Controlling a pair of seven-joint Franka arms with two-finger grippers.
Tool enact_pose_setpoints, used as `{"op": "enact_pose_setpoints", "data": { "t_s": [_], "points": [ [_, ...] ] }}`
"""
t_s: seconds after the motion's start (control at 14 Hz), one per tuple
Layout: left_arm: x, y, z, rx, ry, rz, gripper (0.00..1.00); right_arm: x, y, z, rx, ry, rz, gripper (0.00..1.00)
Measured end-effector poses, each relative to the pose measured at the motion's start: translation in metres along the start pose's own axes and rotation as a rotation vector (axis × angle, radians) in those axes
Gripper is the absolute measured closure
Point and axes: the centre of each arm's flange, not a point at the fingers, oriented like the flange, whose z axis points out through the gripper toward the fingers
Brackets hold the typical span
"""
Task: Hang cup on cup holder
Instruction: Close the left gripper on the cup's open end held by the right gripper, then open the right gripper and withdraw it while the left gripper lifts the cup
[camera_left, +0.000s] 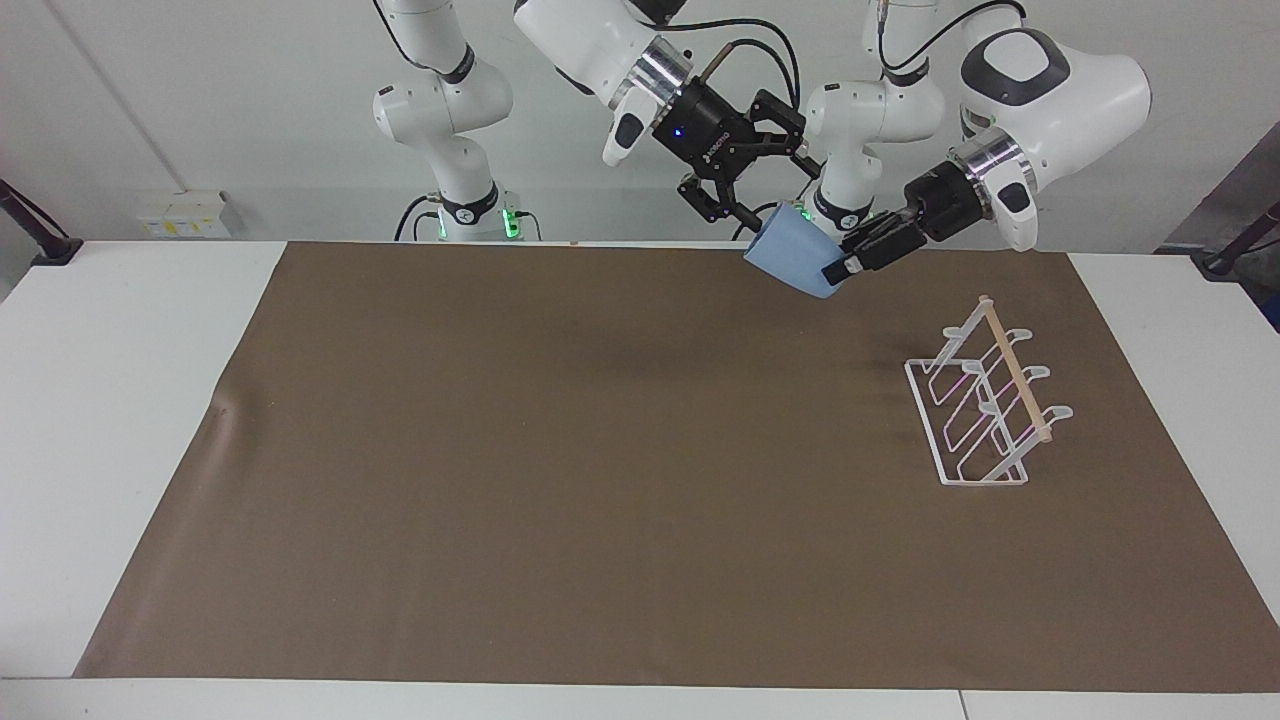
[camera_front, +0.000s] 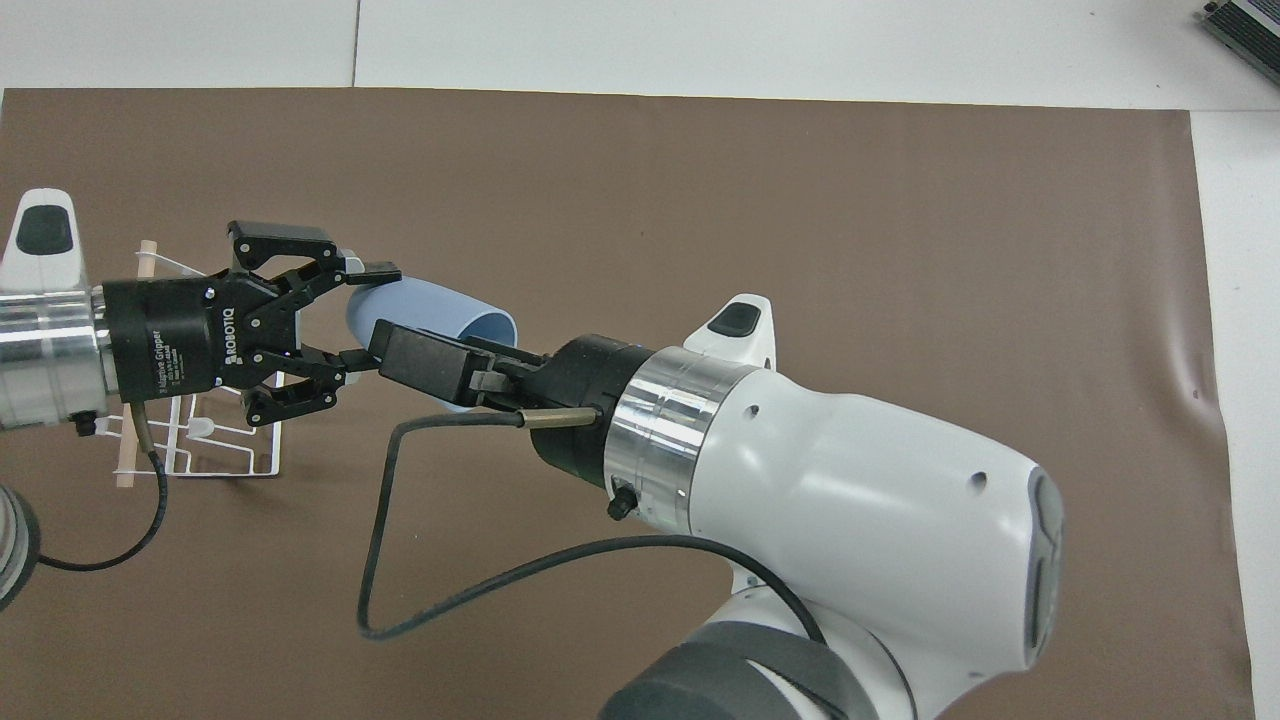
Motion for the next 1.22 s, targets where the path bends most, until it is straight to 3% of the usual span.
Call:
{"op": "enact_pose_setpoints", "data": {
  "t_s": [0.36,0.64,0.86,1.22],
  "points": [
    [0.005,0.003,-0.018,0.196,0.229,0.156,0.30,0.028,0.037,-0.012,-0.198,-0.108,-0.334,0.00],
    [0.008,0.013,-0.023,0.382,0.494,0.200,0.30,0.030,0.064,-0.023,-0.416,-0.254,-0.507,0.00],
    [0.010,0.015,-0.016,0.511,0.668,0.260,0.30,0.031,0.085,-0.038,-0.561,-0.352,-0.531,0.00],
    [0.020,0.018,-0.028,0.607,0.913,0.321,0.30,0.050,0.119,-0.074,-0.735,-0.429,-0.480,0.00]
  ]
}}
